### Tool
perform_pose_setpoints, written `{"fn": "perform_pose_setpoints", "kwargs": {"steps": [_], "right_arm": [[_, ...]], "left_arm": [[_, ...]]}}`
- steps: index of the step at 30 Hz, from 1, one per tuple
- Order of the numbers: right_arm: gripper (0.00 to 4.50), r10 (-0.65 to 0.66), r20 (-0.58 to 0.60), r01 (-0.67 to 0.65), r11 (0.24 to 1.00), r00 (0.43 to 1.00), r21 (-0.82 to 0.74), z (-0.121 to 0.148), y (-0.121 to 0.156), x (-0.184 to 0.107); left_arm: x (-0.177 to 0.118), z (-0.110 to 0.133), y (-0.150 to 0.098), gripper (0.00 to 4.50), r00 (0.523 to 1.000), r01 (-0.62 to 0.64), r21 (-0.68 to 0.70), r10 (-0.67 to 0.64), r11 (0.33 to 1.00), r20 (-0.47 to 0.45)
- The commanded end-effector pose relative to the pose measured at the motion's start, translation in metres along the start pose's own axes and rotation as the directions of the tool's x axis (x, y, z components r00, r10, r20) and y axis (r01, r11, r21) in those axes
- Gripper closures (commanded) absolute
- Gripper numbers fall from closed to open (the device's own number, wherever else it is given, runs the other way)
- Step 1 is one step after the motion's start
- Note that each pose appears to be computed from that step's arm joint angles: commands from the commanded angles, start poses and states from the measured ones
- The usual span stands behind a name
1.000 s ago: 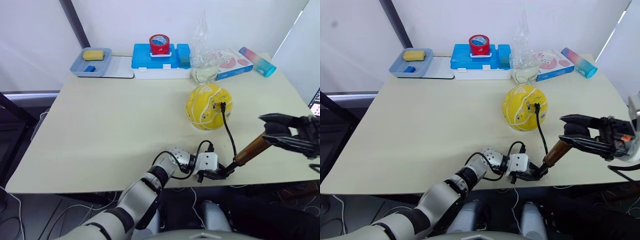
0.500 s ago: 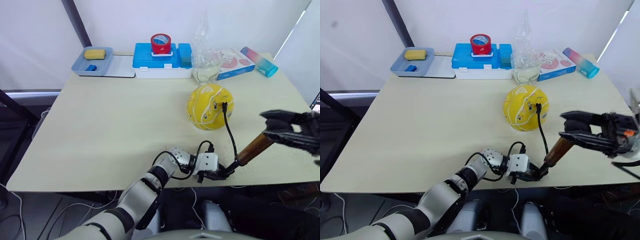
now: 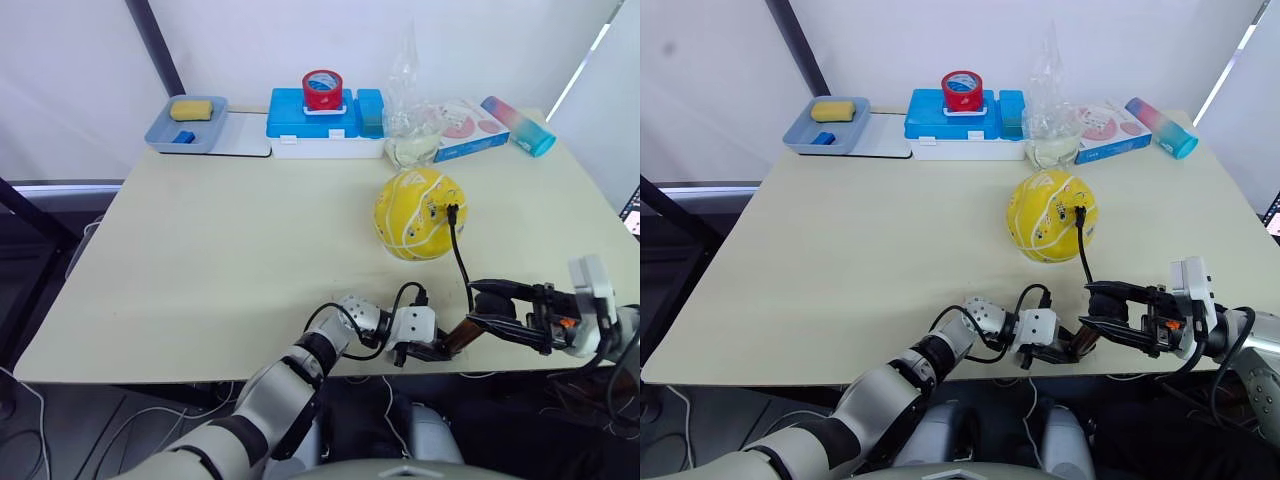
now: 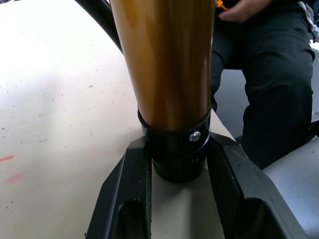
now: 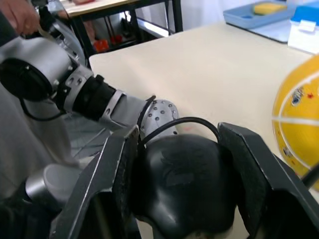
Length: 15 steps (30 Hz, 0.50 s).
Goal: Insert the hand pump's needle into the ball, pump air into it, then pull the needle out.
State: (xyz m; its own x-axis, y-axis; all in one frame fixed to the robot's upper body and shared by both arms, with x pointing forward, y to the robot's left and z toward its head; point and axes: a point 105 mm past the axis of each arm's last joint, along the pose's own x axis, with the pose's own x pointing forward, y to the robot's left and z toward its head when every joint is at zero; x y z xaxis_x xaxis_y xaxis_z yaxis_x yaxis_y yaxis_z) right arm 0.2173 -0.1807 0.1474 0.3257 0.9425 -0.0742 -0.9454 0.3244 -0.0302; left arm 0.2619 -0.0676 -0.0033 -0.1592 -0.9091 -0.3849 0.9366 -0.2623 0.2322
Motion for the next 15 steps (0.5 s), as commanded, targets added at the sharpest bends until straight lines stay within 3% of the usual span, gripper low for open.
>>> {"fn": "perform_pose_setpoints", "kwargs": {"steps": [1, 15], "right_arm": [[2.46, -0.058, -0.05, 0.056, 0.998, 0.997, -0.031, 0.0, -0.008, -0.01], [2.46, -0.045, 0.086, 0.054, 0.992, 0.995, -0.111, 0.111, 0.004, -0.035]], "left_arm": [[0.002, -0.021, -0.024, 3.4, 0.99, 0.107, -0.026, -0.109, 0.994, -0.092], [0.002, -0.022, -0.024, 3.4, 0.99, 0.104, -0.041, -0.107, 0.994, -0.087]]}}
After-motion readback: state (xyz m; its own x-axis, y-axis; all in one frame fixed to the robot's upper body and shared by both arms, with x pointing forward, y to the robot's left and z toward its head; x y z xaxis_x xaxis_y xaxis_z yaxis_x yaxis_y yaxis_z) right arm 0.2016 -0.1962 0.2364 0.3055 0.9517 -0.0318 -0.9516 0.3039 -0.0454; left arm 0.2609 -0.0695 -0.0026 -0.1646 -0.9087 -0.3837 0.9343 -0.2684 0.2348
